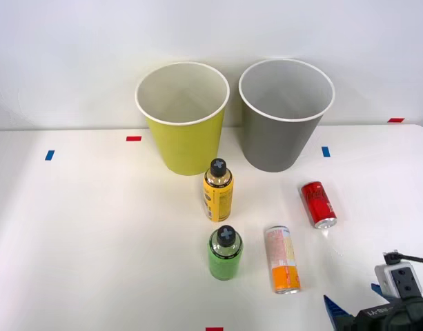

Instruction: Put cans in the gray bin, plastic bottles in the light green bin

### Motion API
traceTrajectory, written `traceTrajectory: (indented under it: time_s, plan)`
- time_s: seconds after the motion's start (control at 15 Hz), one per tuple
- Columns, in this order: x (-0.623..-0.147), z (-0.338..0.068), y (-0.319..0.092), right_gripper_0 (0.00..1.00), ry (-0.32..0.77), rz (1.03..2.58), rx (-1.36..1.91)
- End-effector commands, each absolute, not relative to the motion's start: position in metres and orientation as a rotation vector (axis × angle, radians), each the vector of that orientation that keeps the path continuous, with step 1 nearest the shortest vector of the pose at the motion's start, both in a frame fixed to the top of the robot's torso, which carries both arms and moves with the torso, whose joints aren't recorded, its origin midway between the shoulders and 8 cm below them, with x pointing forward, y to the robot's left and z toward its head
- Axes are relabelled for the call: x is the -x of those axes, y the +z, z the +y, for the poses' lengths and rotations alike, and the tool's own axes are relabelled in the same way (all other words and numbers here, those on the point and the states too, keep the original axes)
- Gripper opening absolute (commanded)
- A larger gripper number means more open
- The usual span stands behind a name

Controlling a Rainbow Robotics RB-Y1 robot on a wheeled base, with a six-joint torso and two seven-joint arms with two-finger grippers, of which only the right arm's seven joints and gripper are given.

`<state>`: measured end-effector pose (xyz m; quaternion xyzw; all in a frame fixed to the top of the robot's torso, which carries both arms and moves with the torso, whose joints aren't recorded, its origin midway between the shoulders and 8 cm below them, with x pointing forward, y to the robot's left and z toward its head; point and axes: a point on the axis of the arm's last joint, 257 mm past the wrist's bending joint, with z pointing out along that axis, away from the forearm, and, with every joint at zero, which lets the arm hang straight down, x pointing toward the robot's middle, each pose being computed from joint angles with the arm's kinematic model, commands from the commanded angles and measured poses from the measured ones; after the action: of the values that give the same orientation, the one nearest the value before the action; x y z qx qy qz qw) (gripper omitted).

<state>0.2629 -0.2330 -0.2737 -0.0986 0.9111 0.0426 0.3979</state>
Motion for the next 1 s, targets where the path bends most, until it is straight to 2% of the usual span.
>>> traceTrajectory:
  time_s: [0.07,0.33,0.6,1.0]
  plan:
    - [-0.279,-0.210,-0.266,0.88,0.175,2.345,0.215]
    - [-0.292,-0.190,-0.262,0.87,0.205,2.396,0.152]
    - [-0.305,-0.186,-0.256,0.85,0.148,2.429,0.163]
    - [-0.334,-0.164,-0.271,0.83,0.149,2.446,0.181]
